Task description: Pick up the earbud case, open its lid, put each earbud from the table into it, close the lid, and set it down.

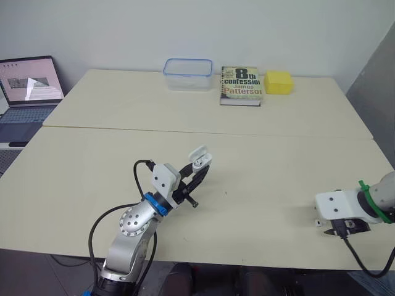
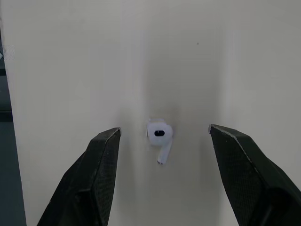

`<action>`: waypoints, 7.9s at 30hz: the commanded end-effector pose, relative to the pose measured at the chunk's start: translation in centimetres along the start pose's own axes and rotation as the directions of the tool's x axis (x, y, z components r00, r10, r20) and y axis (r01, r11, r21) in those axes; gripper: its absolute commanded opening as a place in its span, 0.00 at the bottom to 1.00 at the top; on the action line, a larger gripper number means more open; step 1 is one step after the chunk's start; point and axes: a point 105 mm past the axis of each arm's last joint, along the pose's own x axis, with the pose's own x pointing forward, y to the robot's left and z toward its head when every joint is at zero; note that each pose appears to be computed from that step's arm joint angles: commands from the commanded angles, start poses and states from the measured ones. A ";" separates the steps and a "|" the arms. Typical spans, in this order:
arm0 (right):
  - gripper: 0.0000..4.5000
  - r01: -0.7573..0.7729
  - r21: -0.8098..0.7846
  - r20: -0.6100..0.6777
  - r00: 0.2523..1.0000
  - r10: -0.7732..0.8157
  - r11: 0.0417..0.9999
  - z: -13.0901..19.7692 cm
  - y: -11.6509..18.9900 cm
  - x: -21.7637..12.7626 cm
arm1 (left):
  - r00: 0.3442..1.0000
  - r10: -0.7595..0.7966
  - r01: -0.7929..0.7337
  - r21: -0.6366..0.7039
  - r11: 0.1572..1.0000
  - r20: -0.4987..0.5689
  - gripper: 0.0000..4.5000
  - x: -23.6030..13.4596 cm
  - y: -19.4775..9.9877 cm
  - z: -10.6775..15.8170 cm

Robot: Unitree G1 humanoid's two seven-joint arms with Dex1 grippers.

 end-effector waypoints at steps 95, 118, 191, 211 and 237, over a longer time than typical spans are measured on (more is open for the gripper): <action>0.09 0.412 0.456 0.852 0.053 -0.520 0.789 21.0 -9.5 -2.2 | 0.993 -0.024 0.022 0.023 1.000 0.114 0.17 1.5 -0.3 2.1; 0.79 0.415 0.302 0.904 0.161 -0.396 0.858 18.0 -7.1 -7.7 | 0.994 -0.024 0.022 0.022 1.000 0.105 0.17 1.2 -0.2 2.0; 0.00 -0.204 -0.187 0.685 0.674 0.276 0.961 16.5 -6.8 -6.3 | 0.779 -0.627 0.623 -0.159 0.766 0.027 0.17 1.4 -5.4 2.3; 0.00 0.008 0.165 0.712 0.691 -0.125 0.986 12.7 -6.6 -3.2 | 0.747 -0.553 0.058 -0.793 0.606 -0.368 0.17 3.3 -1.1 -4.0; 0.18 0.123 0.158 0.687 0.699 -0.198 0.980 11.8 -6.2 -2.8 | 0.632 -0.382 0.131 -0.393 0.910 -0.674 1.00 -8.0 4.5 -5.3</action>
